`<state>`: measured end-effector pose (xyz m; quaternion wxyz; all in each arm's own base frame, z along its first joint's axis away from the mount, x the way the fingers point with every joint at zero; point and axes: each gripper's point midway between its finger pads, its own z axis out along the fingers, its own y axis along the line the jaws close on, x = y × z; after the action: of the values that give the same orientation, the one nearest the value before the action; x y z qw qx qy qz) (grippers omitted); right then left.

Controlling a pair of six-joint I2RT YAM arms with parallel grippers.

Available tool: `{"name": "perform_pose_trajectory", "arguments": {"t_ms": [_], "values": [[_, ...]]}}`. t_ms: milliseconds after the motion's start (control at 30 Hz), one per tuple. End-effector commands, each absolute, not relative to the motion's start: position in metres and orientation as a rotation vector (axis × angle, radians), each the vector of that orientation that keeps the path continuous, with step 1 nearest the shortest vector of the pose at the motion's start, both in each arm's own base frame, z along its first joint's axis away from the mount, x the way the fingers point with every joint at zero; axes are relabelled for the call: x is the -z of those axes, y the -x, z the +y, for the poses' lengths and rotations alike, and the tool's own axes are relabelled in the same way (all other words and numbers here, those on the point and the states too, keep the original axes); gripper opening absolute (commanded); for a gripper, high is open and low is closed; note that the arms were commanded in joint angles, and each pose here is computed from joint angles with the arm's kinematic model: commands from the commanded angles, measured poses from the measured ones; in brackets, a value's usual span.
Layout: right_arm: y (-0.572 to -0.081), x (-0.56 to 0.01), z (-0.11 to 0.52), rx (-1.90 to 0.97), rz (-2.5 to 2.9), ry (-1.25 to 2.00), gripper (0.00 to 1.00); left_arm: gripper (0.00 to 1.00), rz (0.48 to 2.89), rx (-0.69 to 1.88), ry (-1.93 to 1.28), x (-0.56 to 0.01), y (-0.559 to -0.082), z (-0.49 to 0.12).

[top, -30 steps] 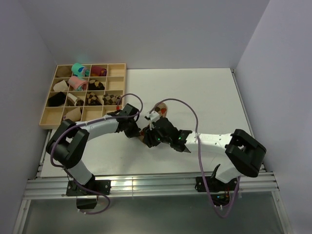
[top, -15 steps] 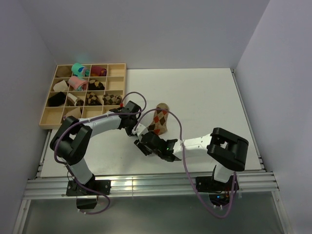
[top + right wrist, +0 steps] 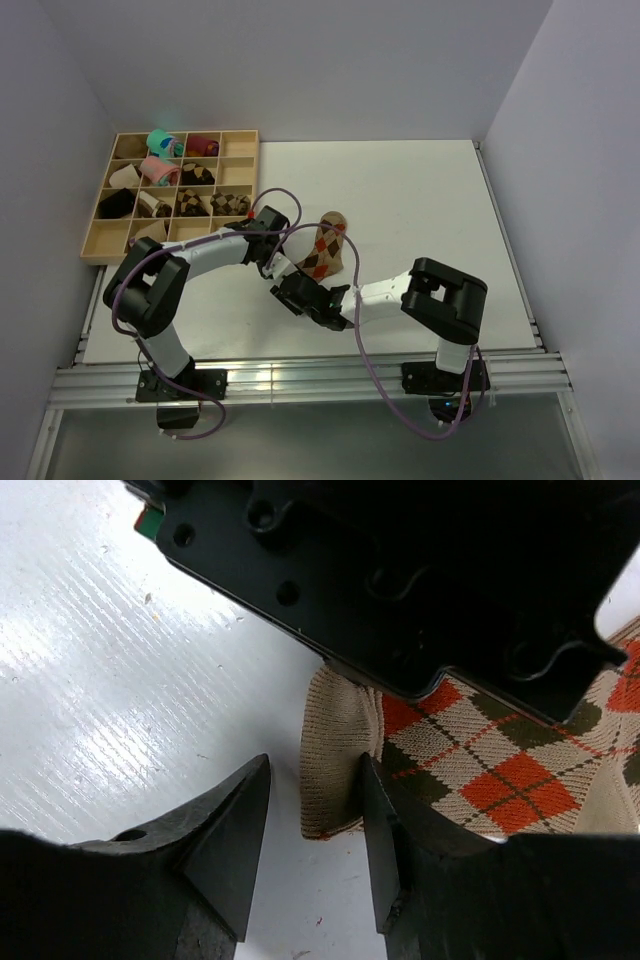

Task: Roll the socks
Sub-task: Roll the sock at the center of the board.

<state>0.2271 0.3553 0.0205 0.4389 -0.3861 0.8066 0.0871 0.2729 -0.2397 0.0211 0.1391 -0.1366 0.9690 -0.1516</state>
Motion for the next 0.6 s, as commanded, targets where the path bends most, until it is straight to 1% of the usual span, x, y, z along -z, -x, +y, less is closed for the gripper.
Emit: {"name": "perform_pose_trajectory", "arguments": {"t_ms": [0, 67, 167, 200, 300, 333, 367, 433, 467, 533, 567], "values": [[-0.23, -0.017, 0.356, -0.185, 2.019, 0.941, 0.49, 0.0, 2.871, 0.364, 0.36, -0.009, -0.261, -0.229], [-0.227, -0.008, 0.35, -0.171, 2.055, 0.927, 0.47, 0.0, 2.871, 0.363, 0.363, -0.009, -0.261, -0.228], [-0.223, 0.004, 0.341, -0.145, 2.1, 0.914, 0.39, 0.0, 2.866, 0.367, 0.37, -0.011, -0.263, -0.226], [-0.222, 0.007, 0.339, -0.14, 2.113, 0.906, 0.31, 0.0, 2.863, 0.368, 0.374, -0.012, -0.264, -0.225], [-0.218, 0.013, 0.334, -0.14, 2.133, 0.905, 0.15, 0.01, 2.852, 0.381, 0.385, -0.017, -0.266, -0.224], [-0.215, 0.015, 0.333, -0.157, 2.148, 0.905, 0.05, 0.0, 2.85, 0.382, 0.389, -0.018, -0.266, -0.224], [-0.213, 0.014, 0.334, -0.173, 2.152, 0.905, 0.01, 0.04, 2.843, 0.388, 0.406, -0.019, -0.268, -0.223], [-0.208, 0.016, 0.336, -0.222, 2.173, 0.909, 0.0, 0.12, 2.821, 0.395, 0.431, -0.025, -0.271, -0.221], [-0.206, 0.014, 0.337, -0.248, 2.175, 0.906, 0.0, 0.23, 2.803, 0.398, 0.47, -0.027, -0.274, -0.219], [-0.204, 0.013, 0.337, -0.288, 2.198, 0.893, 0.0, 0.37, 2.762, 0.436, 0.504, -0.035, -0.277, -0.217], [-0.198, 0.012, 0.34, -0.337, 2.21, 0.904, 0.0, 0.51, 2.73, 0.462, 0.539, -0.04, -0.282, -0.217]]}}
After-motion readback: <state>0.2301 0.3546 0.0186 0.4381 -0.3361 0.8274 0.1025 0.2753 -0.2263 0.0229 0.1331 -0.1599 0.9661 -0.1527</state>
